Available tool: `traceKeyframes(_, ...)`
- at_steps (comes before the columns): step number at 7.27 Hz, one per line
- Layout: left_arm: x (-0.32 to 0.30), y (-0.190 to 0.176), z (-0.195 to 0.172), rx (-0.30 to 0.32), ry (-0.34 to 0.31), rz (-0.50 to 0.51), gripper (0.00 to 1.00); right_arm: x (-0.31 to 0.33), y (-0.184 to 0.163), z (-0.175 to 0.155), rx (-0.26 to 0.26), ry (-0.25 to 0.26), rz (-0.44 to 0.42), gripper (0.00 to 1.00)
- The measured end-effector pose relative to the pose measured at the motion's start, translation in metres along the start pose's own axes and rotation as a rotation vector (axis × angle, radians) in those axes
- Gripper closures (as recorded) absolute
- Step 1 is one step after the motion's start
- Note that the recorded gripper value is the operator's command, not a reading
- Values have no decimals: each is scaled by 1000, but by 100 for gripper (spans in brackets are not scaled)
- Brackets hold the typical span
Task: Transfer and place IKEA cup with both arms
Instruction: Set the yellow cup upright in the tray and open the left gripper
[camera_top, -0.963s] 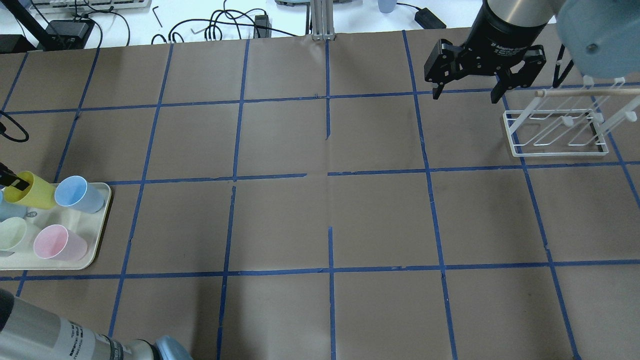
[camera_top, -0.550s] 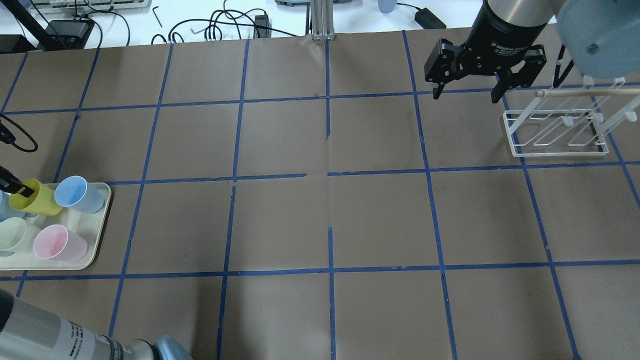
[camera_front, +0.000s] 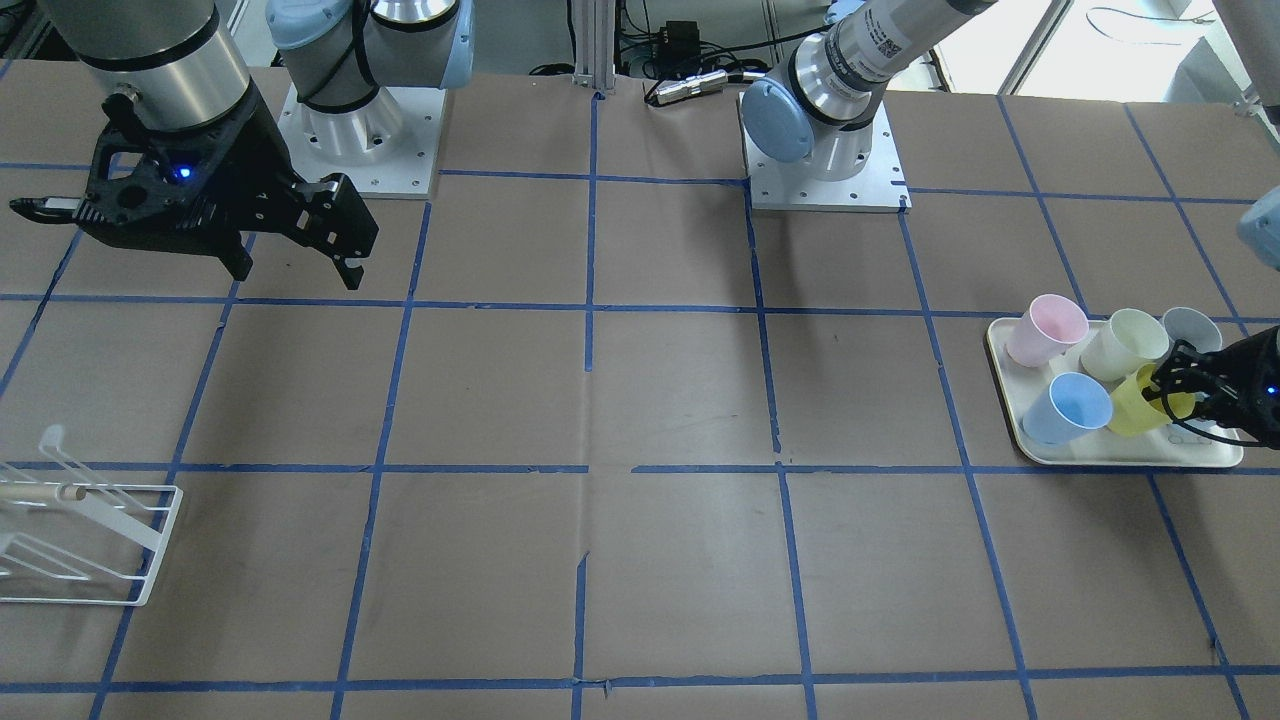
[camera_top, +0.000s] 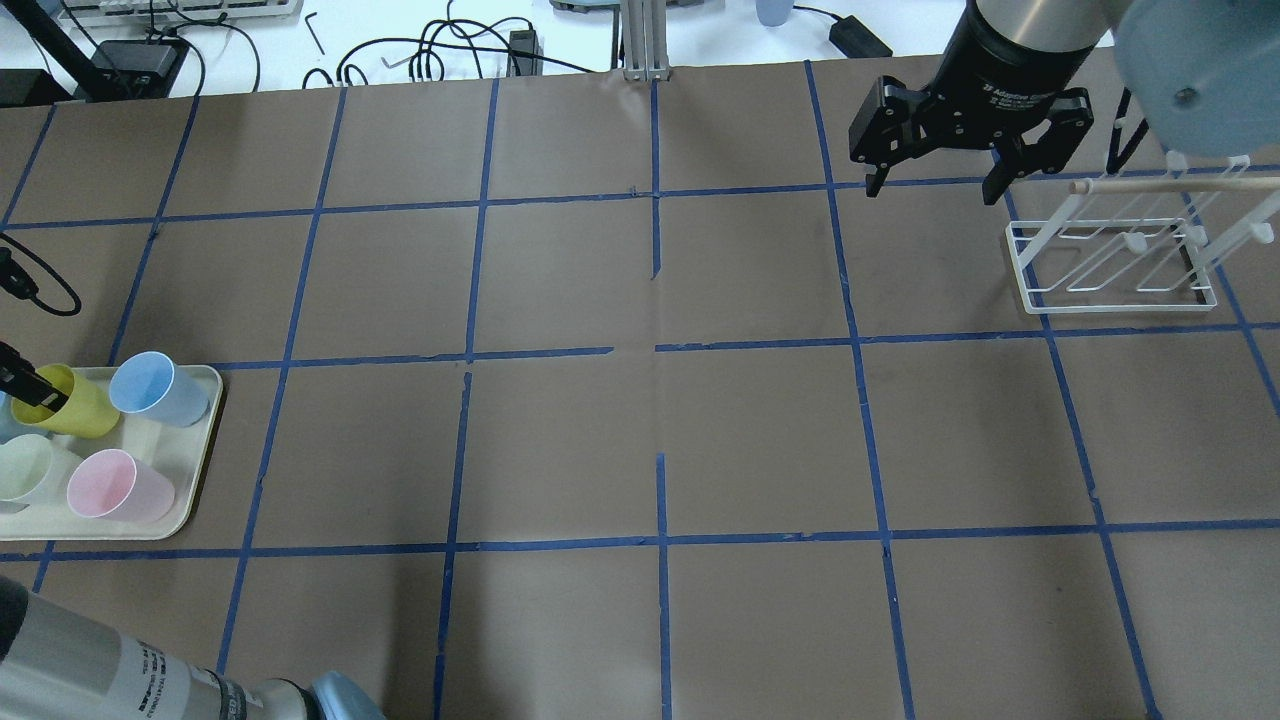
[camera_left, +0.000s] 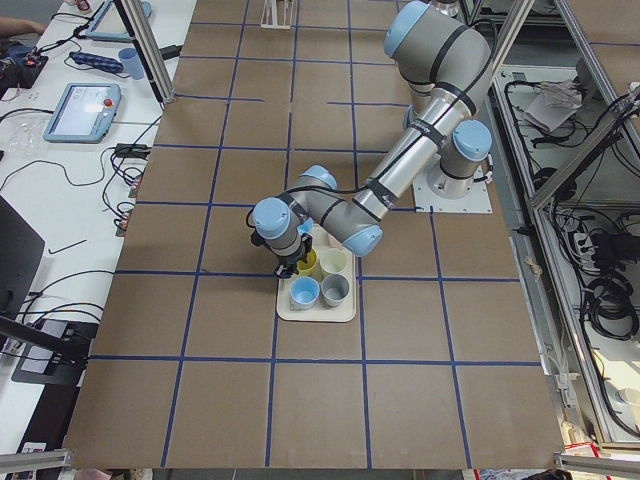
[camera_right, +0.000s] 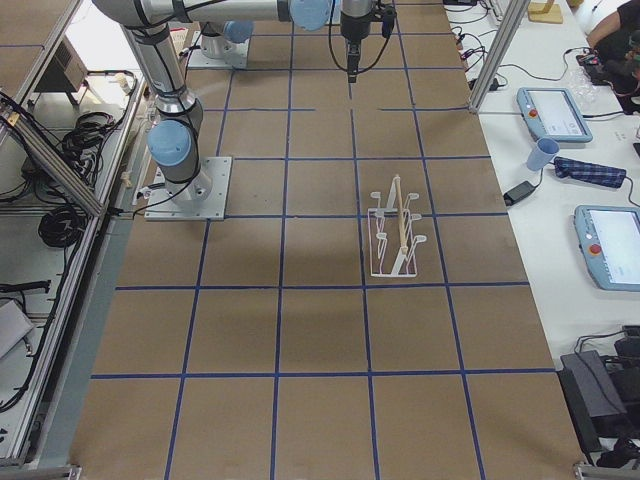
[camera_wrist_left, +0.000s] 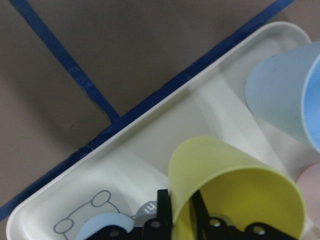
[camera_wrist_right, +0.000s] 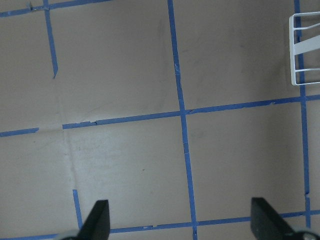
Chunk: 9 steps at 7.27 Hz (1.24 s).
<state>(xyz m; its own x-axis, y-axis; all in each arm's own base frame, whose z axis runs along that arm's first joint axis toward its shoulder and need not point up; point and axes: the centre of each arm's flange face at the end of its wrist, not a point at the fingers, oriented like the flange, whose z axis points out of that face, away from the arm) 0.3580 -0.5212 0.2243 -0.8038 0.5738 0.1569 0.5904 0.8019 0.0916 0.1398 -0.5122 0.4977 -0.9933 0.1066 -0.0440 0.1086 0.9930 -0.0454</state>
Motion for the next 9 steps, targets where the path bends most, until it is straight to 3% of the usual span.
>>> traceKeyframes(9,6,1,-7,-4,66,-3,34,0,0,1,-3,-1,1,0)
